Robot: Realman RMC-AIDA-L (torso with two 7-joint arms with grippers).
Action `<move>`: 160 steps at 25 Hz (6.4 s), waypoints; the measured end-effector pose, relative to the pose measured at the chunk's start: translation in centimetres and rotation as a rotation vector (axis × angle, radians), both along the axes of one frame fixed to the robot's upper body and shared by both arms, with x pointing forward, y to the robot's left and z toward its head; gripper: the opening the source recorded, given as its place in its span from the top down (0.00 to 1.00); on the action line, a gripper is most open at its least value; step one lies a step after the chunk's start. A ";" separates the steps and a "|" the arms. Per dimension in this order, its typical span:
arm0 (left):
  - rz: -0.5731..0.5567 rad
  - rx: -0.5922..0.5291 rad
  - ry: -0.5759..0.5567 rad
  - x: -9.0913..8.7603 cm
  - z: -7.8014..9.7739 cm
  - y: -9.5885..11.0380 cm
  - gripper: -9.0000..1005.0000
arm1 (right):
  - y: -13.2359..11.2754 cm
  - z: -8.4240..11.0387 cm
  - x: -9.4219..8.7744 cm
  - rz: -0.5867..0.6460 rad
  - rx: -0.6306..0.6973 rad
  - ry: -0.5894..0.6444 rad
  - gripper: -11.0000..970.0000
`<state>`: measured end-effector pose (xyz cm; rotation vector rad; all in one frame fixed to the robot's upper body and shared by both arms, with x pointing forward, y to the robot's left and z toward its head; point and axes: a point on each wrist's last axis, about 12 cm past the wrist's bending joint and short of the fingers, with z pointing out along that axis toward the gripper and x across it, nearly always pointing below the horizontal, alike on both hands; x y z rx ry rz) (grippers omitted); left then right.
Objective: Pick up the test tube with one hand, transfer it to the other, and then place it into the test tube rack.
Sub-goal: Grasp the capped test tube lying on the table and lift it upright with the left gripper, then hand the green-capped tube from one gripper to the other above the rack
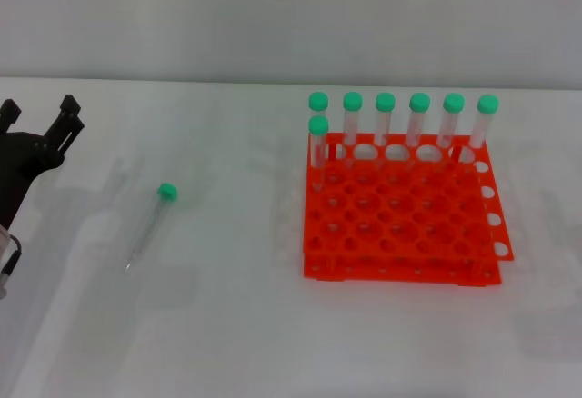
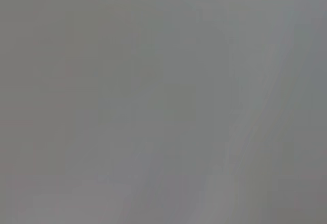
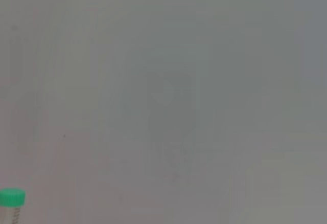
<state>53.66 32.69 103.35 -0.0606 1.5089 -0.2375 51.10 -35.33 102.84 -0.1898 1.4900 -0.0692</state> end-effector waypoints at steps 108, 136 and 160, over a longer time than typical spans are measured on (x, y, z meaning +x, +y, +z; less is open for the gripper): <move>-0.322 0.320 1.458 11.2 9.5 -7.0 0.43 | -0.9 1.1 2.4 -0.036 0.001 0.015 0.24; -0.290 0.340 1.428 11.6 9.3 -7.0 0.80 | -0.9 1.3 2.7 -0.033 -0.001 0.003 0.24; -0.844 0.493 0.638 11.2 12.9 -7.1 0.80 | -0.2 3.8 -0.1 0.420 0.117 0.019 0.25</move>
